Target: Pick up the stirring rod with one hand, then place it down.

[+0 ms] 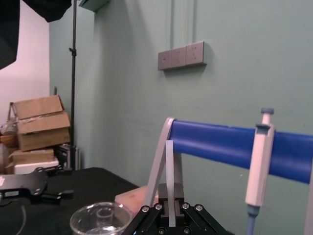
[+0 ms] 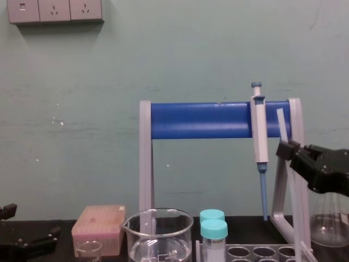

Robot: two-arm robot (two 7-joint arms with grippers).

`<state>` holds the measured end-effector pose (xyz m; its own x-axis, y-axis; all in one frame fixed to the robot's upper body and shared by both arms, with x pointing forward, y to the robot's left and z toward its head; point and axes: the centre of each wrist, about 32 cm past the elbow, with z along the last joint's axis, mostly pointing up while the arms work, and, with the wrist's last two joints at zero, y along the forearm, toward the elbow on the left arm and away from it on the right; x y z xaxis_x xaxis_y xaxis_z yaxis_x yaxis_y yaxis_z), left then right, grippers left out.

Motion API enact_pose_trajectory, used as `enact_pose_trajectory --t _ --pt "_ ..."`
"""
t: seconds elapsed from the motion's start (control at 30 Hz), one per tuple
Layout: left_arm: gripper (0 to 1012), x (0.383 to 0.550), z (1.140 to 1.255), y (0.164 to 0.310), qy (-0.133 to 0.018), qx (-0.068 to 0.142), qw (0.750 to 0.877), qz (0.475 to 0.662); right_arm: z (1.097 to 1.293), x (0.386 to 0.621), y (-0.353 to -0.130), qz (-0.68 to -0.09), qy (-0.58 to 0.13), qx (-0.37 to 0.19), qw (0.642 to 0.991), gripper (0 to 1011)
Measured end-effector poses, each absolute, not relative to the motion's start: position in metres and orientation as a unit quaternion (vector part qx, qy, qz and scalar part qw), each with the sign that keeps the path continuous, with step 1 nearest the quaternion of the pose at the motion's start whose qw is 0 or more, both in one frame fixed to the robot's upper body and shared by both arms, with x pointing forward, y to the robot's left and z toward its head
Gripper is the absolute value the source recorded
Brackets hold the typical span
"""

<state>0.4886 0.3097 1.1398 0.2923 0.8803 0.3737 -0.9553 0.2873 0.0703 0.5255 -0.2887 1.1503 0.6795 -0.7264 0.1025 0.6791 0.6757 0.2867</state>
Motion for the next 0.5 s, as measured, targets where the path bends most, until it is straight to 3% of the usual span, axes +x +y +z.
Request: enact_pose_trajectory --t 0.5 --pt "1000 0.489 1.140 0.310 -0.132 0.141 0.791 0.580 1.133 0.533 -0.287 -0.365 -0.081 0.095 0.923 64"
